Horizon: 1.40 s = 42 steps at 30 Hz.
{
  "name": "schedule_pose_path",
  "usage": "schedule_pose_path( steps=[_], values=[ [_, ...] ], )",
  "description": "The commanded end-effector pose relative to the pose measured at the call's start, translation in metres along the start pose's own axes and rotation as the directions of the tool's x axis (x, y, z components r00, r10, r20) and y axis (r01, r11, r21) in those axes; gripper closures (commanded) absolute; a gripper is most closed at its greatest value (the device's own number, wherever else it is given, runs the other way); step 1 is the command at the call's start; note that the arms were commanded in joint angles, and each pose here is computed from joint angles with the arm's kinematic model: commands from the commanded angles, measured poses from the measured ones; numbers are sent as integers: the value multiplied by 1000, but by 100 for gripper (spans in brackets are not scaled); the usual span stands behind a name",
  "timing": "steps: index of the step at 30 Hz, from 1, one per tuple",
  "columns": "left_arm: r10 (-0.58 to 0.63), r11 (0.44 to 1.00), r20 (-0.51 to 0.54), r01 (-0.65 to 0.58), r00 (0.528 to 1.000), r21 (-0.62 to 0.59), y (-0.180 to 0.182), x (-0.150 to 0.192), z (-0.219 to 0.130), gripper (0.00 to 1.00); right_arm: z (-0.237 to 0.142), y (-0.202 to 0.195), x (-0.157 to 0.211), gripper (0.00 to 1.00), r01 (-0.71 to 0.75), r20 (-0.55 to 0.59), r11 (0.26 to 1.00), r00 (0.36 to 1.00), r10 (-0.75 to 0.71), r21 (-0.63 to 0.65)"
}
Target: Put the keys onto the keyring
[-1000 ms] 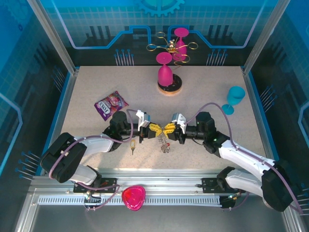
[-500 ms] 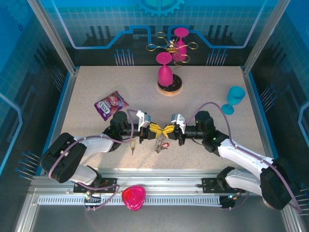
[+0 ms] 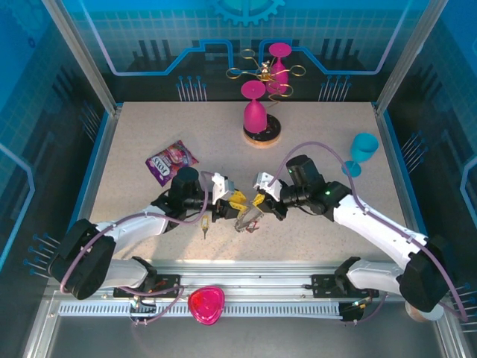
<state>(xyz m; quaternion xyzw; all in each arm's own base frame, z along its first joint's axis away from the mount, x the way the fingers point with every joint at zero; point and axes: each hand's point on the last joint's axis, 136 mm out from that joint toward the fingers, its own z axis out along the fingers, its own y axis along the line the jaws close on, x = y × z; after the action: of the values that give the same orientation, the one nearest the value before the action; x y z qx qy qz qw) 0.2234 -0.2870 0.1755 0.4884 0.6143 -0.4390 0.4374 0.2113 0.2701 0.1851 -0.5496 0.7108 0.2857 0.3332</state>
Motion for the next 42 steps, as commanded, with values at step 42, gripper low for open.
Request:
schedule_pose_path(
  steps=[42],
  values=[
    [-10, 993, 191, -13, 982, 118, -18, -32, 1, 100, -15, 7, -29, 75, -44, 374, 997, 925, 65, -65]
  ],
)
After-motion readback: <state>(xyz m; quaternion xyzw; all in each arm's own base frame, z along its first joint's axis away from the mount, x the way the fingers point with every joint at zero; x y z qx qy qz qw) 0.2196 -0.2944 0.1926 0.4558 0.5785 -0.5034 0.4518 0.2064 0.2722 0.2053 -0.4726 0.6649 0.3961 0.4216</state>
